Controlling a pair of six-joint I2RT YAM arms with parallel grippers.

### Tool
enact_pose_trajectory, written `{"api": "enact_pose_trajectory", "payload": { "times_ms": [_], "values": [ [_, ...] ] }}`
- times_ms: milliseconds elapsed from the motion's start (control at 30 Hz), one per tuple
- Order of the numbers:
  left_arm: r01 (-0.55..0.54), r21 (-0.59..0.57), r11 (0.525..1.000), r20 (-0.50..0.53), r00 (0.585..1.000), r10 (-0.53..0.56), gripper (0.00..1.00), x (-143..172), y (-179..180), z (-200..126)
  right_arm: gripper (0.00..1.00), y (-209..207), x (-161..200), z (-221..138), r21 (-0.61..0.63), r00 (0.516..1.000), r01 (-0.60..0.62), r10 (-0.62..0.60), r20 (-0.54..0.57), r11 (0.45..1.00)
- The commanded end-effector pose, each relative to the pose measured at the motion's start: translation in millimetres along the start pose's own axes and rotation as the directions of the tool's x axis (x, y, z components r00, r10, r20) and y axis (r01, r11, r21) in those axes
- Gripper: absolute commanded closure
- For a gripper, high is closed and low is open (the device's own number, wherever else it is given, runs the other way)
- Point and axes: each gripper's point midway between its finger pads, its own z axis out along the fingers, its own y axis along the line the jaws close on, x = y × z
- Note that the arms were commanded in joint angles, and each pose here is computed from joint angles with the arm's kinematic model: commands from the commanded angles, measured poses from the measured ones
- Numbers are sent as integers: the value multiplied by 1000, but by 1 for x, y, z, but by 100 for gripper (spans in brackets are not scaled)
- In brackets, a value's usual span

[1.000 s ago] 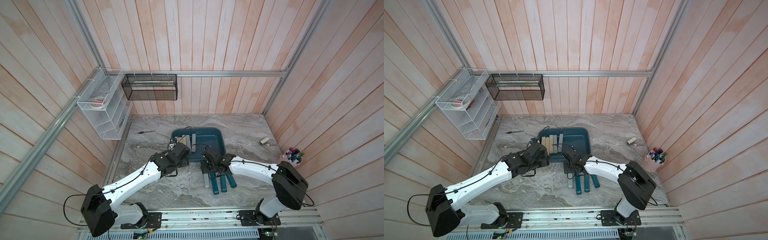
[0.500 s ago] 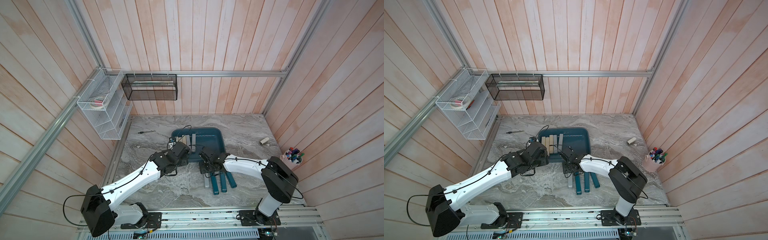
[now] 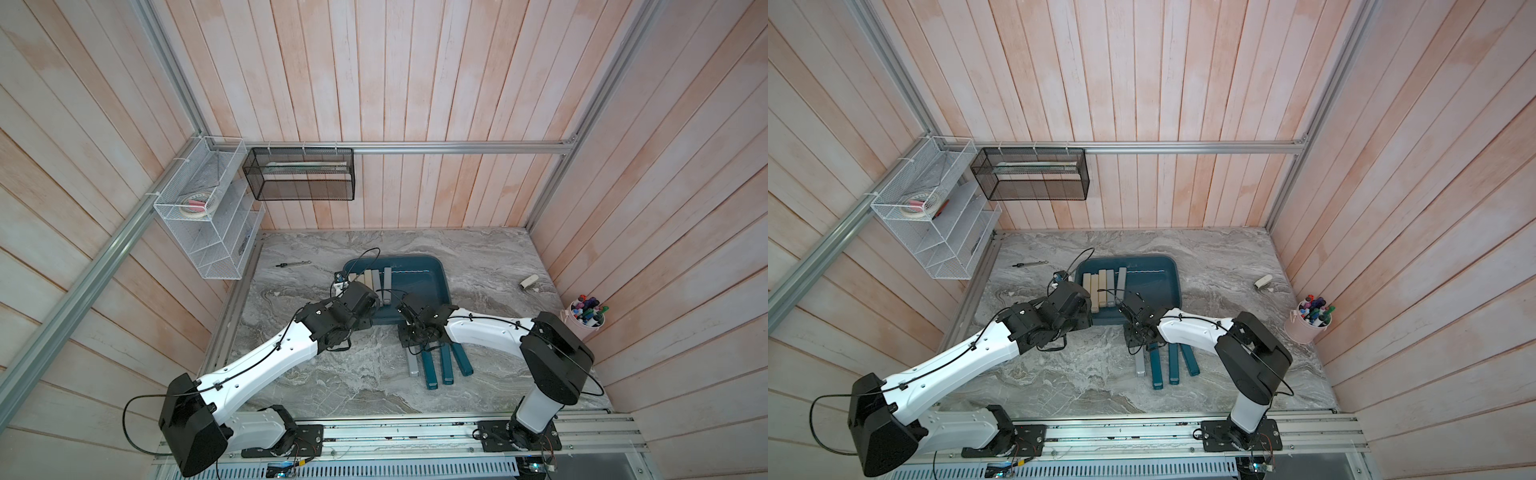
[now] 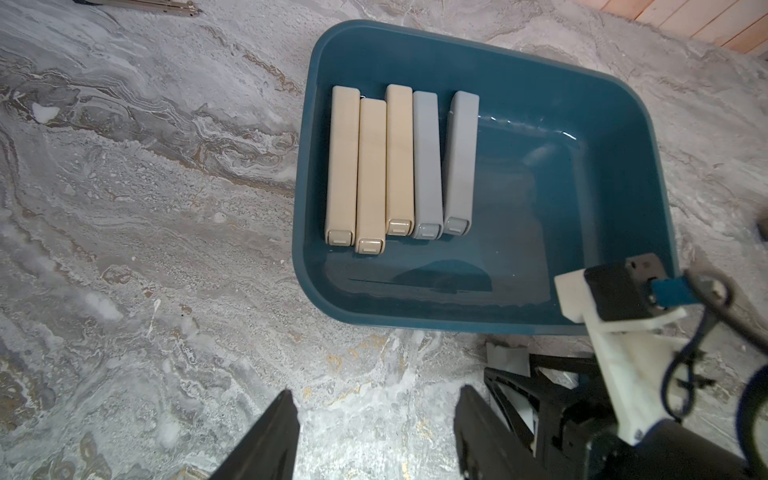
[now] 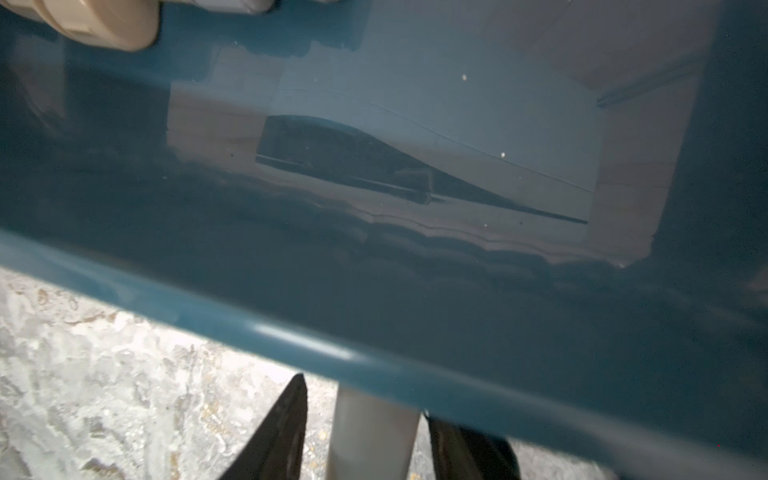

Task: Put the pruning pliers into the storage box
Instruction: Pick up the pruning pliers from the center of the board, then place the pruning pliers in the storage box.

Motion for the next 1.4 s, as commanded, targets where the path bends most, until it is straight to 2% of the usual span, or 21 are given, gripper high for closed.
{"api": "enact_pose_trajectory", "payload": {
  "times_ms": [0, 133, 433, 667, 833, 1000, 1167, 1367],
  "values": [
    [-2, -7, 1000, 42, 999, 2, 36, -13, 3, -11, 51, -3, 2, 5, 14, 1000, 8, -7, -25, 1000],
    [11, -7, 1000, 40, 999, -10, 36, -13, 7, -10, 55, -4, 4, 9, 25, 999, 20, -19, -42, 999],
    [24, -10, 1000, 45, 999, -23, 36, -18, 12, -9, 76, 2, 0, -8, 0, 999, 35, -35, -34, 999],
    [39, -7, 999, 46, 998, -39, 36, -20, 18, -10, 76, 17, -14, -36, -51, 998, 42, -44, -38, 998],
    [46, -24, 999, 66, 997, -44, 36, -25, 26, -19, 76, 26, -42, -65, -94, 1000, 21, -20, 6, 995],
    [54, -27, 998, 70, 996, -52, 36, -22, 31, -21, 77, 11, -90, -87, -130, 994, -43, 56, 96, 991],
    [61, -15, 998, 58, 997, -60, 36, -19, 29, -19, 77, -10, -132, -87, -132, 985, -59, 79, 153, 989],
    [70, -25, 997, 58, 996, -68, 36, -17, 34, -20, 77, -24, -161, -73, -119, 980, -45, 67, 186, 992]
  ]
}}
